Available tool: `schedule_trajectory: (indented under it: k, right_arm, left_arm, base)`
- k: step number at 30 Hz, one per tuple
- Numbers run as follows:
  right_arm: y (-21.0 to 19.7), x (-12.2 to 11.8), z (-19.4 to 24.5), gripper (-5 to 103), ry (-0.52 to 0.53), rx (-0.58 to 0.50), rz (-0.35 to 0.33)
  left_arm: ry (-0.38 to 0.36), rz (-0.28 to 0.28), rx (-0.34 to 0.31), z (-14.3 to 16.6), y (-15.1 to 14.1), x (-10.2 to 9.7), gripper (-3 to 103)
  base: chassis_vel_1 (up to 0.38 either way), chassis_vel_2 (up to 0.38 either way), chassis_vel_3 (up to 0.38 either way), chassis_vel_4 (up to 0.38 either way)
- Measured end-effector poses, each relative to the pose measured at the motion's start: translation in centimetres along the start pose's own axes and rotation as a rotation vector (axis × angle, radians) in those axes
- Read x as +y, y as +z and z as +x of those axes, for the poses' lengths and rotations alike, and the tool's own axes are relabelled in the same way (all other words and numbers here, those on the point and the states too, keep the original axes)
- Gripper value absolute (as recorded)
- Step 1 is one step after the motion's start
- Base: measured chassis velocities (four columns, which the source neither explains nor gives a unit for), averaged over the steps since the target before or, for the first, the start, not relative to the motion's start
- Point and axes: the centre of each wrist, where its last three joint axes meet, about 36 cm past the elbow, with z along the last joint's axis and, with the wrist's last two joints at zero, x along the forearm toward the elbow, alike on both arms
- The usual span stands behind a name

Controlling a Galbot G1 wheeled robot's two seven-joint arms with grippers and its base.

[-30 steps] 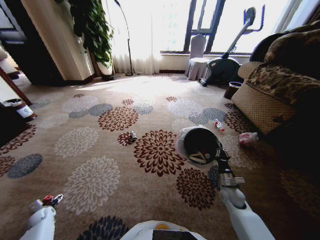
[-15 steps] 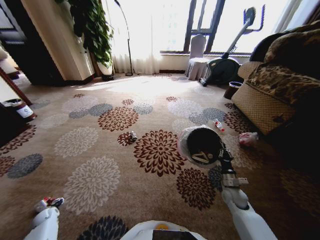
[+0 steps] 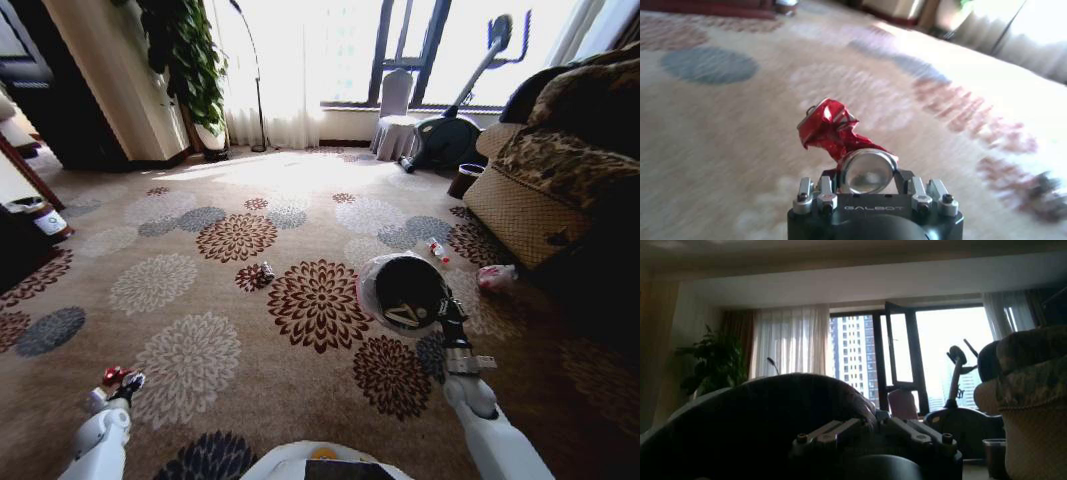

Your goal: Pick up the trash from the ground and place it into the trash bin.

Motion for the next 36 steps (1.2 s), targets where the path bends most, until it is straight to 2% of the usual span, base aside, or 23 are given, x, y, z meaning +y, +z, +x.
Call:
schedule_trajectory:
  k: [1, 2, 3, 4, 5, 6, 7, 9, 11, 12, 13, 15, 16, 18, 19, 22, 23, 25, 28, 31, 33, 34, 36]
  right_arm:
    - [0.0, 0.0, 0.0, 0, 0.000, 0.000, 0.000]
    - [0.1, 0.5, -0.6, 0, -0.014, -0.003, -0.005]
    - [0.2, 1.2, -1.6, 0, -0.036, -0.006, -0.011]
    - [0.2, 1.2, -1.6, 0, -0.036, -0.006, -0.011]
    - [0.5, 1.8, -2.8, 0, -0.057, -0.014, -0.017]
    - [0.8, 2.4, -3.7, 0, -0.073, -0.019, -0.023]
    - [0.8, 2.4, -3.7, 0, -0.073, -0.019, -0.023]
    - [1.6, 3.9, -5.5, 0, -0.114, -0.024, -0.039]
    - [2.8, 5.5, -6.8, 0, -0.156, -0.019, -0.051]
    - [2.8, 5.5, -6.8, 0, -0.156, -0.019, -0.051]
    - [3.6, 6.4, -7.3, 0, -0.174, -0.012, -0.054]
    - [4.4, 7.5, -8.0, 0, -0.196, -0.007, -0.057]
    - [4.4, 7.5, -8.0, 0, -0.196, -0.007, -0.057]
    - [4.7, 9.0, -8.0, 0, -0.237, -0.003, -0.064]
    - [4.7, 9.0, -8.0, 0, -0.237, -0.003, -0.064]
    - [4.2, 11.9, -7.4, 0, -0.342, -0.014, -0.059]
    - [4.2, 11.9, -7.4, 0, -0.342, -0.014, -0.059]
    - [3.4, 13.7, -7.4, 0, -0.384, -0.039, -0.059]
    - [2.7, 15.5, -7.2, 0, -0.415, -0.053, -0.090]
    - [2.4, 16.1, -7.0, 0, -0.424, -0.067, -0.106]
    - [1.9, 16.3, -6.5, 0, -0.425, -0.076, -0.127]
    - [1.9, 16.3, -6.5, 0, -0.425, -0.076, -0.127]
    - [1.8, 16.1, -5.7, 0, -0.424, -0.068, -0.131]
  left_arm:
    - [0.000, 0.000, 0.000, 0.0, 0.0, 0.0, 52]
    - [0.127, 0.064, -0.035, 1.2, -2.4, -3.5, 52]
    - [0.279, 0.183, -0.025, 3.1, -4.8, -7.5, 52]
    - [0.279, 0.183, -0.025, 3.1, -4.8, -7.5, 52]
    - [0.417, 0.282, 0.017, 5.3, -6.8, -11.3, 52]
    - [0.512, 0.341, 0.064, 7.0, -7.9, -13.9, 52]
    - [0.512, 0.341, 0.064, 7.0, -7.9, -13.9, 52]
    - [0.685, 0.423, 0.187, 10.7, -9.5, -18.4, 52]
    - [0.854, 0.449, 0.316, 14.5, -11.1, -21.8, 52]
    - [0.854, 0.449, 0.316, 14.5, -11.1, -21.8, 52]
    - [0.951, 0.459, 0.393, 16.6, -11.8, -23.2, 52]
    - [1.061, 0.470, 0.480, 18.5, -12.3, -24.5, 52]
    - [1.061, 0.470, 0.480, 18.5, -12.3, -24.5, 52]
    - [1.140, 0.444, 0.561, 19.4, -12.4, -25.5, 52]
    - [1.140, 0.444, 0.561, 19.4, -12.4, -25.5, 52]
    - [1.199, 0.348, 0.688, 19.6, -10.8, -27.6, 52]
    - [1.199, 0.348, 0.688, 19.6, -10.8, -27.6, 52]
    - [1.192, 0.309, 0.746, 18.9, -8.7, -29.5, 52]
    - [1.167, 0.293, 0.770, 17.6, -6.8, -31.2, 52]
    - [1.136, 0.289, 0.765, 16.2, -5.9, -32.3, 52]
    - [1.090, 0.300, 0.729, 13.7, -4.8, -33.7, 49]
    - [1.090, 0.300, 0.729, 13.7, -4.8, -33.7, 49]
    - [1.067, 0.298, 0.681, 11.7, -4.1, -34.8, 57]
  base:
    - [0.000, 0.000, 0.000, 0.000]
    - [0.000, 0.000, 0.000, 0.000]
    - [0.000, 0.000, 0.000, 0.000]
    - [0.000, 0.000, 0.000, 0.000]
    - [0.000, 0.000, 0.000, 0.000]
    - [0.000, 0.000, 0.000, 0.000]
    - [0.000, 0.000, 0.000, 0.000]
    - [0.000, 0.000, 0.000, 0.000]
    - [0.000, 0.000, 0.000, 0.000]
    - [0.000, 0.000, 0.000, 0.000]
    - [0.000, 0.000, 0.000, 0.000]
    - [0.000, 0.000, 0.000, 0.000]
    - [0.000, 0.000, 0.000, 0.000]
    - [0.000, 0.000, 0.000, 0.000]
    - [0.000, 0.000, 0.000, 0.000]
    - [0.000, 0.000, 0.000, 0.000]
    - [0.000, 0.000, 0.000, 0.000]
    - [0.000, 0.000, 0.000, 0.000]
    - [0.000, 0.000, 0.000, 0.000]
    - [0.000, 0.000, 0.000, 0.000]
    - [0.000, 0.000, 0.000, 0.000]
    - [0.000, 0.000, 0.000, 0.000]
    - [0.000, 0.000, 0.000, 0.000]
